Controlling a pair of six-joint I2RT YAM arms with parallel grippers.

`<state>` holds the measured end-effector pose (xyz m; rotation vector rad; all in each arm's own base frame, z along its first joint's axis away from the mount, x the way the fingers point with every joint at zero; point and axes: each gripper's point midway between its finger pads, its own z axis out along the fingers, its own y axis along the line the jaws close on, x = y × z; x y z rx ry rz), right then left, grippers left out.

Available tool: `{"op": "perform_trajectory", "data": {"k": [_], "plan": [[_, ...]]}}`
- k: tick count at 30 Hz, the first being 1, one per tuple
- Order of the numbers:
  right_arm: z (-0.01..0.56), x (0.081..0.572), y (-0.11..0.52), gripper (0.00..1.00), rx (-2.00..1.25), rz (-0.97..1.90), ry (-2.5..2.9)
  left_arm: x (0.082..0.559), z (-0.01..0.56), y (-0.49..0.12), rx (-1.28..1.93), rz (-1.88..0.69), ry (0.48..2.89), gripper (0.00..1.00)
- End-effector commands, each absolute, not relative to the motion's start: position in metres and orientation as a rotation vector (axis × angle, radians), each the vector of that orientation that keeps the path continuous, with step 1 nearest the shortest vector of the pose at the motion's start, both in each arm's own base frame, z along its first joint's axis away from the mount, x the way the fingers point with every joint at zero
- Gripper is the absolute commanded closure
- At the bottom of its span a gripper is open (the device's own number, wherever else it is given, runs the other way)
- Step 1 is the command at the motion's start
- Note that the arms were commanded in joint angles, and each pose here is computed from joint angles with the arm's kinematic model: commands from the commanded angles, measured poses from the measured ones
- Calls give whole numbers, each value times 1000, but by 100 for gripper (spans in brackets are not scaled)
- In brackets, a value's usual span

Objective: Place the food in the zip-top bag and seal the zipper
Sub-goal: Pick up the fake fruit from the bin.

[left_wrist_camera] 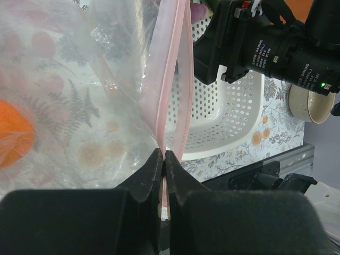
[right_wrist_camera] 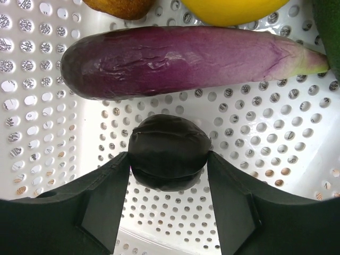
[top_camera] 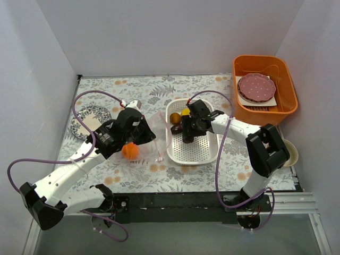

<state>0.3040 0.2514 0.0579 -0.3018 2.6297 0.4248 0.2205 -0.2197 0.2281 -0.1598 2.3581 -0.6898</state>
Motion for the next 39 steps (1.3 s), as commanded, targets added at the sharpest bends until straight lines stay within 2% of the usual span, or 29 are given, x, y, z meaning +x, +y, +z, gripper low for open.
{"op": "perform_trajectory", "data": {"k": [1,8,15,25,31,37,39], "plan": [[61,311,253,37,-320,403,2621,222,241,-220,-171,-723,2312,100],[57,307,252,39,-317,410,2628,222,241,-222,-163,-726,2318,100],[51,306,249,30,-313,390,2646,221,238,-222,-170,-739,2319,100],[52,305,248,29,-313,382,2645,221,233,-222,-170,-728,2333,100],[49,300,252,39,-321,425,2656,217,230,-221,-174,-738,2340,100],[59,298,251,58,-301,449,2629,217,231,-222,-171,-741,2340,100],[71,297,251,59,-280,472,2602,216,230,-222,-166,-738,2345,100]]}}
